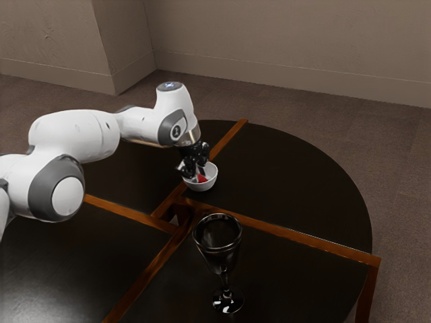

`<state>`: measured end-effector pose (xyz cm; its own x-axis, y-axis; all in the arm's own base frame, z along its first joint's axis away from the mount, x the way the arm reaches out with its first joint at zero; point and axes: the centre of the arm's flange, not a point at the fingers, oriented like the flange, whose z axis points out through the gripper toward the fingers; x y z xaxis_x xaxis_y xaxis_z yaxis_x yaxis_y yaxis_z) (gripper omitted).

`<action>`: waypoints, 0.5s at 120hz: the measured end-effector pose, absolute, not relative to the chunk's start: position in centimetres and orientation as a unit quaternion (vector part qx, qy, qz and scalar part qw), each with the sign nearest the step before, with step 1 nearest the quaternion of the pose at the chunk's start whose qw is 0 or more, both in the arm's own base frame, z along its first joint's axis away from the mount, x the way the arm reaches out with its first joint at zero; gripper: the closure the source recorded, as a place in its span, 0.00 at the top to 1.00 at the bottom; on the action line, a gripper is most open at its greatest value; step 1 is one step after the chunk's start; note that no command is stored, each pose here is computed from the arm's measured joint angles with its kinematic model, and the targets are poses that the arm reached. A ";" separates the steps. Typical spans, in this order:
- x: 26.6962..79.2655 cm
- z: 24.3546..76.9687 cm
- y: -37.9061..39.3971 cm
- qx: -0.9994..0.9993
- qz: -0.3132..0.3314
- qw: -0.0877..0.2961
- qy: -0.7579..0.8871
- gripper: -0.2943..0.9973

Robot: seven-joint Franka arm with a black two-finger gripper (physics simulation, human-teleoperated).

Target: Take strawberry from the bowl

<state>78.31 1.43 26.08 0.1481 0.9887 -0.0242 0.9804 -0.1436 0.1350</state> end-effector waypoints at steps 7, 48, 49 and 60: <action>78.4 26.0 1.5 0.750 0.036 0.062 0.657 0.38; 78.3 25.0 1.9 0.725 0.031 0.069 0.685 0.54; 78.3 25.0 1.9 0.725 0.032 0.069 0.685 0.53; 78.3 25.3 1.7 0.723 0.034 0.067 0.686 0.47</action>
<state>78.28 1.69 25.30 0.0553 0.9975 -0.0431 0.9886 -0.0487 0.1426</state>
